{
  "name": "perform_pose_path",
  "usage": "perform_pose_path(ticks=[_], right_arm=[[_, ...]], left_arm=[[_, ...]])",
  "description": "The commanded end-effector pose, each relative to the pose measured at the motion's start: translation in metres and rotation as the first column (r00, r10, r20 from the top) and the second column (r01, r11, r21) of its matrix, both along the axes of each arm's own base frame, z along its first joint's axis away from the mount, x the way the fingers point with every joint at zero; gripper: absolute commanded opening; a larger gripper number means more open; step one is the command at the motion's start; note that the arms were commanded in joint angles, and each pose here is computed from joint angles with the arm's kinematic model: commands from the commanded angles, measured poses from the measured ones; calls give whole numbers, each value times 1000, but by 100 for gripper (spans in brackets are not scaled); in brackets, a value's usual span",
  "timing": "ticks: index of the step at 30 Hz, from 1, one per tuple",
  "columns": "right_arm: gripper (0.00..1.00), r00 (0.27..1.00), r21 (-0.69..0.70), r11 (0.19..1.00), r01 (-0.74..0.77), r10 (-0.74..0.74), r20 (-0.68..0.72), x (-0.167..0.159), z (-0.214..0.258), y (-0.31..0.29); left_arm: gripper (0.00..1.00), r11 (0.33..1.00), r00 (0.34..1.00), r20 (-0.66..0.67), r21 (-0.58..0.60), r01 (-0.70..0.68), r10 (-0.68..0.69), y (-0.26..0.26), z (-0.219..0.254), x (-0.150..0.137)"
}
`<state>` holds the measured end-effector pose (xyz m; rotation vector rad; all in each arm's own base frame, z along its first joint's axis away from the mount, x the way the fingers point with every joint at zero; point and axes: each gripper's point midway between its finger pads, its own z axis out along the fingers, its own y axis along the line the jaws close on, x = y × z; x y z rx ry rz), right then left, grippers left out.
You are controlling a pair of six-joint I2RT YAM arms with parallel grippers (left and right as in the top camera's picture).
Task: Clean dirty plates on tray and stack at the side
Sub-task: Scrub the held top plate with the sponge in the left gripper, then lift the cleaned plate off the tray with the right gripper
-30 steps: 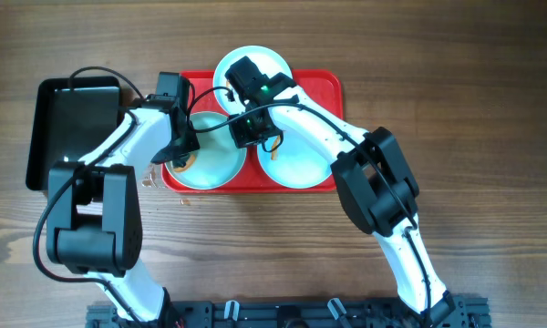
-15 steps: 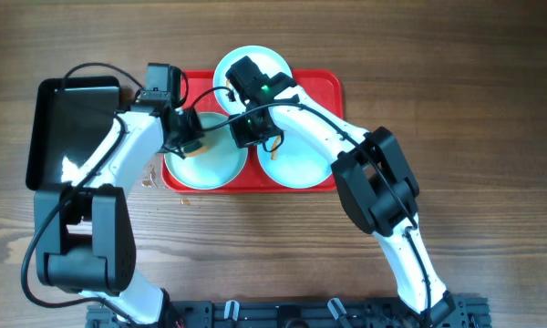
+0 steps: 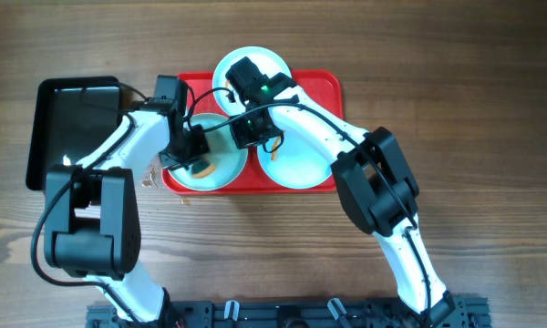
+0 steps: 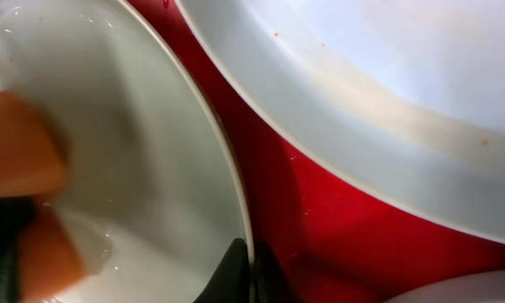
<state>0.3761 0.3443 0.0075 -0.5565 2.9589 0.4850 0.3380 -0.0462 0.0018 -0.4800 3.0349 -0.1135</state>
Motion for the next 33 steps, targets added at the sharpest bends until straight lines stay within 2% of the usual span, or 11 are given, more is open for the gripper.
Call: perform_pose_path(ticks=[1, 4, 9, 12, 14, 17, 23, 30, 33], right_arm=[[4, 1000, -27, 1000, -3, 3, -28, -5, -13, -4], [4, 1000, -26, 1000, -4, 3, -27, -5, -13, -4], [4, 1000, -25, 1000, -4, 3, -25, -4, -13, -3], [4, 1000, -15, 1000, -4, 4, -12, -1, -8, 0], [4, 1000, -1, 1000, -4, 4, 6, 5, 1, 3], [4, 999, 29, 999, -17, 15, 52, 14, 25, 10], [4, 974, 26, 1000, 17, -22, 226, 46, 81, 1], [4, 908, -71, 991, 110, -71, 414, 81, 127, -43], [4, 868, -130, 982, 139, -57, 493, 93, 145, -60]], left_arm=[[4, 896, 995, -24, 437, -73, 93, 80, 0, -17], [4, 853, 995, 22, 512, -96, 98, 94, 14, -10], [4, 855, 981, 146, 484, -186, 131, 92, 46, 13], [4, 903, 963, 224, 365, -225, 149, 74, 66, 26], [4, 948, 953, 262, 236, -215, 151, 54, 76, 34], [4, 980, 946, 288, 90, -180, 147, 30, 89, 39], [4, 989, 947, 283, -34, -145, 149, 13, 102, 34], [4, 980, 939, 282, -24, -196, 194, 42, 121, 17], [4, 989, 944, 297, -24, -146, 146, 47, 129, 13]])
